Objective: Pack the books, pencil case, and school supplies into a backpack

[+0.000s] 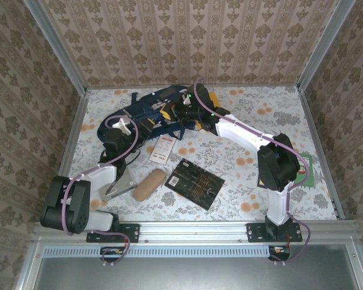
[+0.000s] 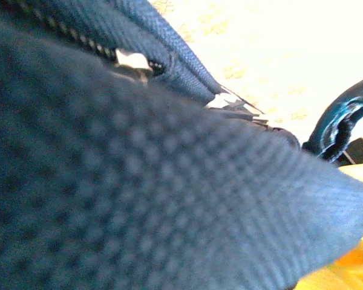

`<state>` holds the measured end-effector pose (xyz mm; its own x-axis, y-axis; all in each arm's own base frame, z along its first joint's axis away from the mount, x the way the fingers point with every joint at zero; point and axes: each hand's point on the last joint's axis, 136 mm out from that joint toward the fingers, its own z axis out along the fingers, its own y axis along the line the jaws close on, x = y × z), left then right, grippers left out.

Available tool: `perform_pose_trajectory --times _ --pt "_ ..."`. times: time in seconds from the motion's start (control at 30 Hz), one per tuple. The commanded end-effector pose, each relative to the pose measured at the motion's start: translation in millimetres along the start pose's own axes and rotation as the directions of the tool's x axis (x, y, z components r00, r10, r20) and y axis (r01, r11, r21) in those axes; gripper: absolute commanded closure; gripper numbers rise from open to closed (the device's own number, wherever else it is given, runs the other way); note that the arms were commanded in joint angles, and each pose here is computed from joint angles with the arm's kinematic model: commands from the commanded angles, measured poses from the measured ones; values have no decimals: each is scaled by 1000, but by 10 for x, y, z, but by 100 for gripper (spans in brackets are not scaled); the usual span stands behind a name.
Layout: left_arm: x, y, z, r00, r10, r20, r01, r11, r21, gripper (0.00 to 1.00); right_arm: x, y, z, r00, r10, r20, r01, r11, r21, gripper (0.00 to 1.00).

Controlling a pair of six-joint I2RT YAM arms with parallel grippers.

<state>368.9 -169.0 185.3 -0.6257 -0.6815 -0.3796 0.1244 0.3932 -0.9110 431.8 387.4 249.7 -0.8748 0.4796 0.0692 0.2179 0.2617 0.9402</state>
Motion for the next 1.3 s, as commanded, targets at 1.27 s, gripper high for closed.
perform_pose_trajectory --times 1.27 --pt "-211 -957 106 999 31 -9 -26 935 352 39 232 485 -110 995 -71 -77 60 990 -128 100"
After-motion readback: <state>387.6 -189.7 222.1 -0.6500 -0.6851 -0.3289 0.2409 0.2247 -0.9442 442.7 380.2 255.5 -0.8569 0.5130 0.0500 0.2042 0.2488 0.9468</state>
